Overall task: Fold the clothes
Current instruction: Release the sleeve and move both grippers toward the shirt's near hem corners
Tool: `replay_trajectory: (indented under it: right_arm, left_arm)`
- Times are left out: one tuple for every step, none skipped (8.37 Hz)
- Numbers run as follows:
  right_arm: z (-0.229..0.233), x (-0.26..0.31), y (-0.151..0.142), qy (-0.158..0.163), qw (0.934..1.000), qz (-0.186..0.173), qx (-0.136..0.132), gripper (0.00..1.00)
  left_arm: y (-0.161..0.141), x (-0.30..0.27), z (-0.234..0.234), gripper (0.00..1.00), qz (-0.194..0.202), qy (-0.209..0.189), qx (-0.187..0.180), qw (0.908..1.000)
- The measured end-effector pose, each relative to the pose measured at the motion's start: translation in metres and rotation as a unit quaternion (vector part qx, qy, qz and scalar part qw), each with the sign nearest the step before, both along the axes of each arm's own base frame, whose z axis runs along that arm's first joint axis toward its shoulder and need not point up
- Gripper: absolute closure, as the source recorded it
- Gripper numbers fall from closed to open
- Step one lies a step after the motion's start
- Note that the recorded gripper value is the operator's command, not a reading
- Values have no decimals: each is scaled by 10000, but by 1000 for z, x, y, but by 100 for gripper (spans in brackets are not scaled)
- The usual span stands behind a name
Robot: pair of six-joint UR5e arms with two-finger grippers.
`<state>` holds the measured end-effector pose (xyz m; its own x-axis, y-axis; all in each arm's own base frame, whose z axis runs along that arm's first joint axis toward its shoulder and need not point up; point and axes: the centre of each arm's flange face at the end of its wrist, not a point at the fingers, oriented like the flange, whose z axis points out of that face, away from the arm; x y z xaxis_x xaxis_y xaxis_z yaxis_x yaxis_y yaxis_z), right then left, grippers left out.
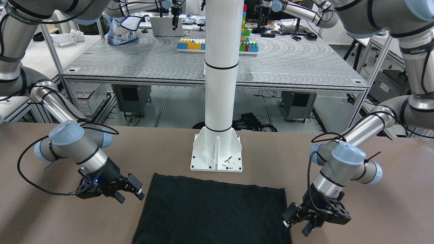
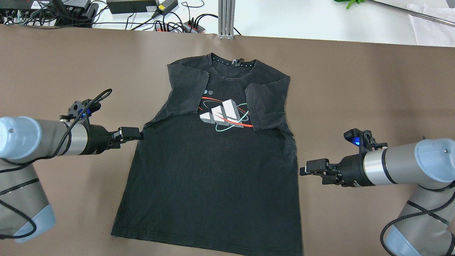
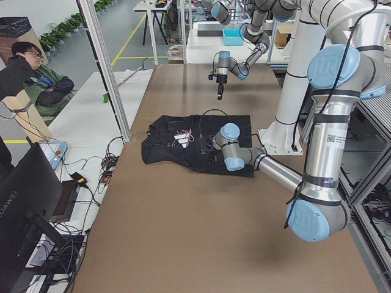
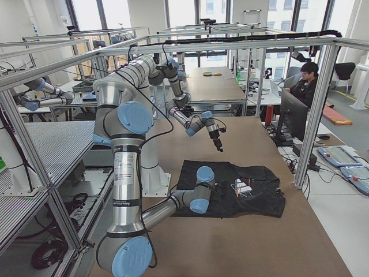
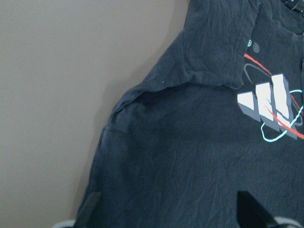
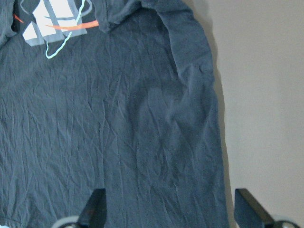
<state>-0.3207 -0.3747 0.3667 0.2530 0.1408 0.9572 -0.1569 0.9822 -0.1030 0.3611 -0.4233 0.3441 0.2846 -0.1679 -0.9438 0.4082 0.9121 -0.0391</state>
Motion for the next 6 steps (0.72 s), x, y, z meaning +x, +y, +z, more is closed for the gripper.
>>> replay_trajectory:
  right_arm:
    - [10,-6,18,-67,9998,-176,-16,6]
    - [15,-18,38,-106,9991,-415,-14,6]
    - [17,-33,57,-126,9977,-665,-7,6]
    - [20,-45,74,-119,9959,-894,-17,6]
    - [24,-53,87,-89,9943,-1059,-41,6]
    - [30,-59,98,-36,9928,-1191,-78,6]
  left_arm:
    - [25,-3,9,0,14,-54,-30,10000]
    - [42,-7,15,0,16,-87,-60,9999]
    - [50,-10,18,0,8,-107,-92,9999]
    - [53,-12,21,0,-15,-123,-109,9999]
    - [54,-13,21,0,-34,-130,-112,9998]
    - [54,-13,22,0,-52,-139,-113,9998]
